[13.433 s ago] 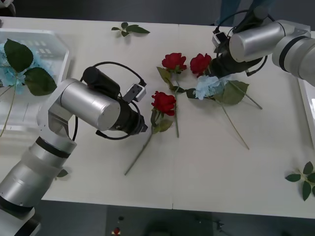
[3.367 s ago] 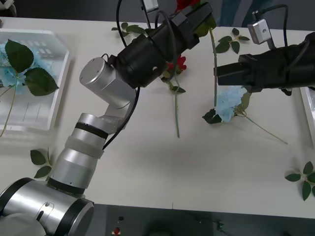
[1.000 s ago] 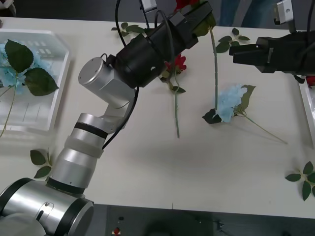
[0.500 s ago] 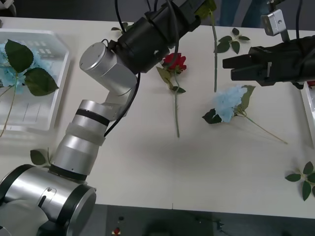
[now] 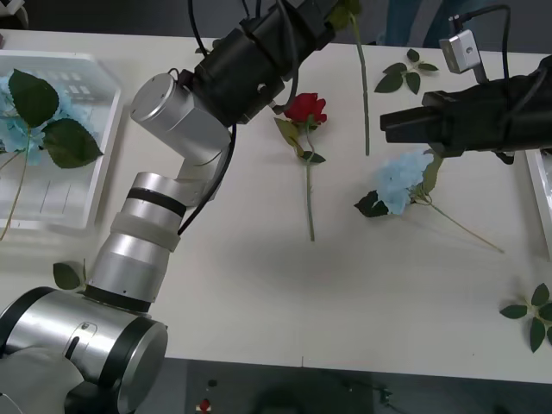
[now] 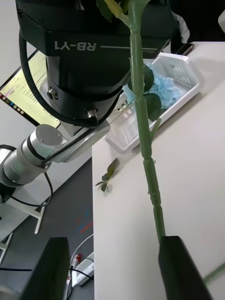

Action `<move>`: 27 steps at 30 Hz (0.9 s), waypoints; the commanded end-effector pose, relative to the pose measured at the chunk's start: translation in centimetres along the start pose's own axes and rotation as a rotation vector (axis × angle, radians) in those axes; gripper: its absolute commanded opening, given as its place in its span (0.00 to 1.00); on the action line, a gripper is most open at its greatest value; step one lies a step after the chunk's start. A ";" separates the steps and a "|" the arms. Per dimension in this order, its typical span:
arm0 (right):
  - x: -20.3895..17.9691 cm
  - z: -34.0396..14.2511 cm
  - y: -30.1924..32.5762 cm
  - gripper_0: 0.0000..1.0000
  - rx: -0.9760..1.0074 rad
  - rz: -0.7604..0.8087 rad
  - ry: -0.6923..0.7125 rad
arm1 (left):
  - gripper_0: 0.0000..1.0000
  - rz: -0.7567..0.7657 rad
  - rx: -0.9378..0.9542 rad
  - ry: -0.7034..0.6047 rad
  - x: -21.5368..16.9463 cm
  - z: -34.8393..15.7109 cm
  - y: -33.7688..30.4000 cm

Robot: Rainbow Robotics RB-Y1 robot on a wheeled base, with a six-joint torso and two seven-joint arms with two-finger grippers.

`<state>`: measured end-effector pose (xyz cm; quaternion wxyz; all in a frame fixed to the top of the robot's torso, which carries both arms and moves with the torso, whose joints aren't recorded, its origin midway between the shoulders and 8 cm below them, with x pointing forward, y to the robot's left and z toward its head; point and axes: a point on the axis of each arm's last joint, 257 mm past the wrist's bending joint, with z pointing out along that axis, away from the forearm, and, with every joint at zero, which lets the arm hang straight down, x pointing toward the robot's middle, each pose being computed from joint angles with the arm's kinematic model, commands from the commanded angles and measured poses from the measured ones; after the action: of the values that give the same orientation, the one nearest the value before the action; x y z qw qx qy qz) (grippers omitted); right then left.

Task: Put the red flowers into the right box and the blue flowers into the left box

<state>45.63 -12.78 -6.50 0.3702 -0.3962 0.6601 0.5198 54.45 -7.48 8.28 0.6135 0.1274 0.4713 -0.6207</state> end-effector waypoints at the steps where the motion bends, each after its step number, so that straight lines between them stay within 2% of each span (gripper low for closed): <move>1: -1.5 0.8 1.0 0.00 -0.022 -0.050 0.000 | 0.00 0.021 0.059 0.023 -0.1 1.4 -2.2; 7: -1.1 1.5 0.8 0.00 -0.021 -0.041 -0.001 | 0.00 0.065 0.079 0.088 2.0 1.4 -2.8; 8: -1.0 1.6 0.6 0.09 -0.016 -0.038 0.000 | 0.00 0.072 0.076 0.095 2.2 1.4 -2.7; 9: -0.9 1.6 0.5 0.28 -0.011 -0.037 0.002 | 0.00 0.074 0.072 0.098 2.3 1.3 -2.5; 10: -0.8 1.7 0.3 0.68 -0.006 -0.037 0.005 | 0.00 0.075 0.070 0.096 2.3 1.2 -2.4; 11: -0.8 1.8 0.3 0.96 -0.002 -0.045 0.008 | 0.00 0.070 0.068 0.094 2.3 1.0 -2.3; 12: -0.6 1.9 0.3 1.00 -0.001 -0.045 0.013 | 0.00 0.070 0.070 0.091 2.2 1.0 -2.4; 18: 0.1 2.5 0.2 1.00 -0.002 -0.043 0.028 | 0.00 0.026 0.135 0.094 2.2 0.8 -4.1; 27: 0.6 4.3 0.3 1.00 -0.020 -0.027 0.019 | 0.00 -0.087 0.239 0.172 4.4 -0.6 -6.7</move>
<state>45.79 -10.06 -8.86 0.3634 -0.3965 0.6668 0.5159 48.94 -10.38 6.90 0.5520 0.2268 0.4560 -0.6603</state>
